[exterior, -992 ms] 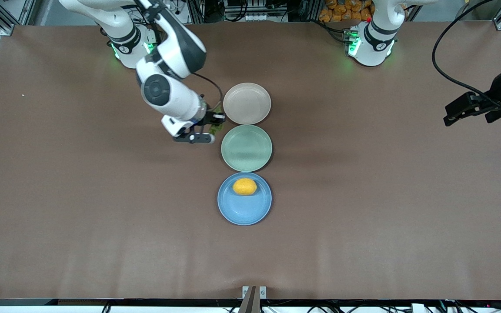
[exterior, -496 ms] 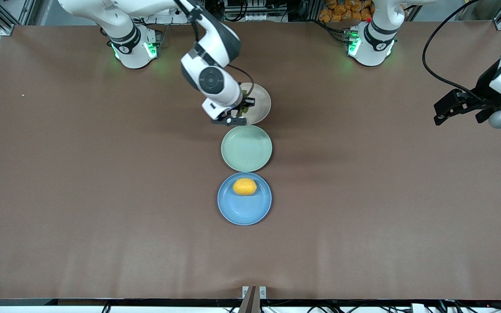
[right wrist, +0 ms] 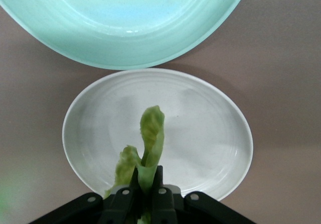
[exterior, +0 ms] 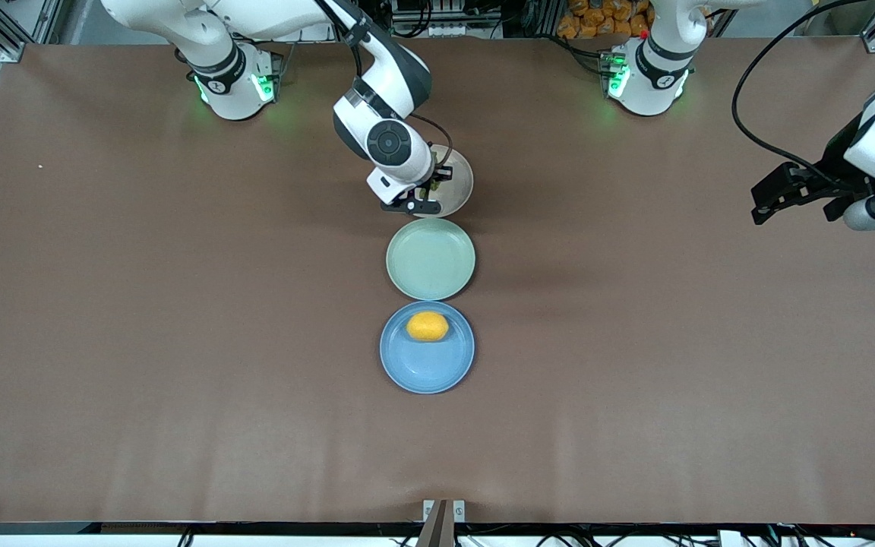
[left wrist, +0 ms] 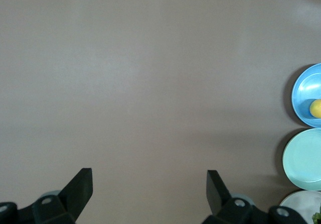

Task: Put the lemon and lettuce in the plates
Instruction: 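Carry the lettuce with the right gripper over the white plate, then lower the lettuce onto the white plate and open the right gripper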

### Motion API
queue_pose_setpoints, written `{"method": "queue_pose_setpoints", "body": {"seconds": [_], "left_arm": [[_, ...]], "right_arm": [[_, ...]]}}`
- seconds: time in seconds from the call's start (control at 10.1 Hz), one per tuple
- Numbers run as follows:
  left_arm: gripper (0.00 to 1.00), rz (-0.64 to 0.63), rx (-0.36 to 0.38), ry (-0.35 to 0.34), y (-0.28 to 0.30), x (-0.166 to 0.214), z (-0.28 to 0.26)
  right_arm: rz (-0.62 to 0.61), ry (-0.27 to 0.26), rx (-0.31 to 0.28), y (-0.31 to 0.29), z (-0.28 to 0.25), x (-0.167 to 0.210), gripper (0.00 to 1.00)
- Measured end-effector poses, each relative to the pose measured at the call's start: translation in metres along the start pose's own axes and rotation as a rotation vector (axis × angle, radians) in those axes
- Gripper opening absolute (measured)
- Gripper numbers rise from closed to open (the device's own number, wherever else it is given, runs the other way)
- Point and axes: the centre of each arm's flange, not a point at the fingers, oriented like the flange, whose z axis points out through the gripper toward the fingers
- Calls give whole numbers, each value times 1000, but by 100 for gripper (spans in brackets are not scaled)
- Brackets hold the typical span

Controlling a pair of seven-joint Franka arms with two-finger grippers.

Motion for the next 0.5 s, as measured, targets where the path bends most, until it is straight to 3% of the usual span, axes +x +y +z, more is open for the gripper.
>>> {"method": "queue_pose_setpoints", "body": {"seconds": [0.1,0.2,0.4,0.5], "left_arm": [[100,1,4,-20,0,-1,4],[100,1,8,-42,0,-4,6],[100,0,11,-57,-1,-5,8],[100,0,11,-58,-1,-6,8]], "right_arm": [[6,0,0,1,0,2,14],[18,2,1,5,-2,7,25],[34,7,10,9,-6,16,50],[37,9,15,10,-9,19,69]]}}
